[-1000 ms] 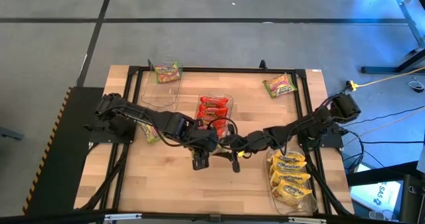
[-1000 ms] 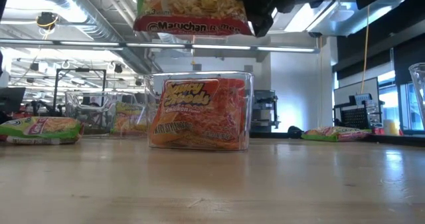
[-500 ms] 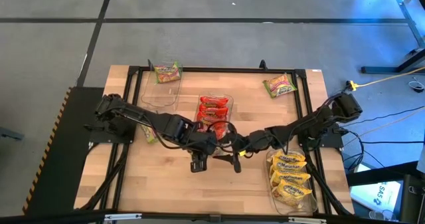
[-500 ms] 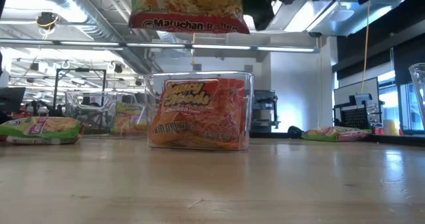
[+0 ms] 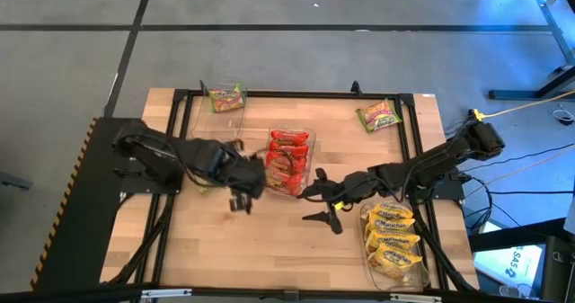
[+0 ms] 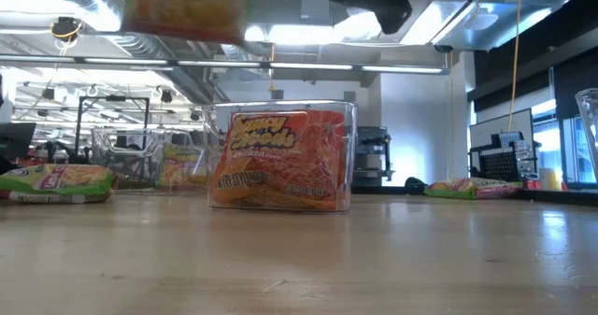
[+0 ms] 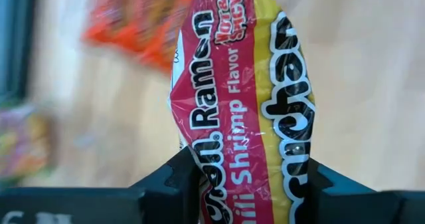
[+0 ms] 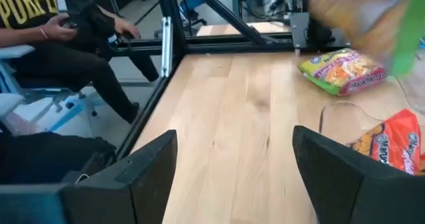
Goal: Sort Maruchan noodles
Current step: Put the bottom green noodle pack into the top transparent bin
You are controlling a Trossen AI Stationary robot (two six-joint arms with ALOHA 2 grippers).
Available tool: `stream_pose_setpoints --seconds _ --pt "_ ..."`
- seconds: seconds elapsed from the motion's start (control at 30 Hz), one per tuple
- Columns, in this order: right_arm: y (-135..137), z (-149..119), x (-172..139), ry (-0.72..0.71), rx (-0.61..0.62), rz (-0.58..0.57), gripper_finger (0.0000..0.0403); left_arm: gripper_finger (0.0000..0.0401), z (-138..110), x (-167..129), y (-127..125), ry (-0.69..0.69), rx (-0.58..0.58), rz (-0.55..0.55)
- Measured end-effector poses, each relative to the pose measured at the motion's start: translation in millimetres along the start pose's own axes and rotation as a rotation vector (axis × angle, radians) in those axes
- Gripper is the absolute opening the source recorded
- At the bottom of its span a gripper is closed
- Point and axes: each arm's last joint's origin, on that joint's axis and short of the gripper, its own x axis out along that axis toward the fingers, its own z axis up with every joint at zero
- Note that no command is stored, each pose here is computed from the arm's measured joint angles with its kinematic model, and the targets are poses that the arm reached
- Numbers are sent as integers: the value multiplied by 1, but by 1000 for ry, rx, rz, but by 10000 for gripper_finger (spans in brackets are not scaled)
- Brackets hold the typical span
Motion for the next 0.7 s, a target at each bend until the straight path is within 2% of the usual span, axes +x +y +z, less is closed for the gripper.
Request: stream_pose_setpoints --seconds 0.1,0.23,0.3,0.57,0.7 --pt "-1 -1 0 13 -1 -7 273 138 -10 -9 22 61 -27 74" --pt "-1 -2 0 20 -4 -17 273 138 -14 -15 52 27 -42 75" --pt "-1 -3 0 24 -5 -17 273 138 -20 -12 75 64 -61 105" --pt "-2 -6 2 44 -89 -18 273 137 -42 27 164 206 -114 201" --pt "-3 -13 1 61 -135 -20 273 137 -47 52 210 215 -116 194"
